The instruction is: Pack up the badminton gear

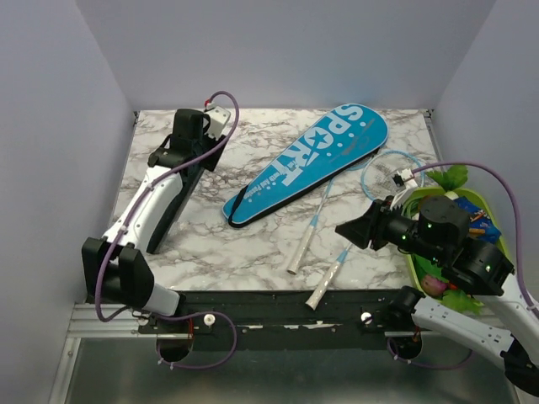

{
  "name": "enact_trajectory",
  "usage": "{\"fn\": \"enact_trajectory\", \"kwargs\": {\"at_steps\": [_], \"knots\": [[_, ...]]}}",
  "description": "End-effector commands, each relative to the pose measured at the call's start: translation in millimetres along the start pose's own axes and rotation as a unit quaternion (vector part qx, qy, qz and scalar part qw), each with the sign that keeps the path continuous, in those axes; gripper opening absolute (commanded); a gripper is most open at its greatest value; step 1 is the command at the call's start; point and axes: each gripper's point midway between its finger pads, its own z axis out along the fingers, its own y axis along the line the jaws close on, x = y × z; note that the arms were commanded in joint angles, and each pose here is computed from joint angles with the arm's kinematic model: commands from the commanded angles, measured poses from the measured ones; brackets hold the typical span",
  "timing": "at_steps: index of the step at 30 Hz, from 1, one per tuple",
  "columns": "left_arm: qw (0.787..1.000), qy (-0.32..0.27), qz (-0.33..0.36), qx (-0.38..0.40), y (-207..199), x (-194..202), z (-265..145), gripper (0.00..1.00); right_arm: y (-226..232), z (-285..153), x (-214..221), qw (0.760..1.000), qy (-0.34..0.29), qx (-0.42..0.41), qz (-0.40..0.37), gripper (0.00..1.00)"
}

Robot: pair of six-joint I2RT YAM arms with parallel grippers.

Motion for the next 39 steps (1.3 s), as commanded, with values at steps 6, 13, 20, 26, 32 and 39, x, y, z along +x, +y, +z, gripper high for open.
{"fn": "enact_trajectory", "kwargs": {"at_steps": [6, 13, 20, 26, 32, 39], "knots": [[0.978, 0.095, -0.065, -0.175, 101, 83, 91, 0.00, -9, 11, 23, 0.999, 0.030, 0.005, 0.017, 0.49], [0.946, 0.183, -0.075, -0.258, 129, 152, 144, 0.34, -11, 24, 34, 0.999, 0.039, -0.006, 0.034, 0.64], [0.934, 0.163, -0.070, -0.312, 156, 138, 139, 0.96, -18, 42, 46, 0.997, 0.061, 0.007, 0.044, 0.69], [0.933, 0.098, -0.124, -0.325, 165, 95, 104, 0.99, -20, 56, 51, 0.996, 0.082, 0.011, 0.041, 0.70], [0.964, 0.004, -0.149, -0.218, 105, 31, 65, 0.99, -37, 68, 48, 0.995, 0.071, 0.056, 0.036, 0.75], [0.996, -0.053, -0.058, -0.051, -44, -13, 33, 0.99, -92, 76, 41, 0.981, 0.018, 0.191, 0.041, 0.73]]}}
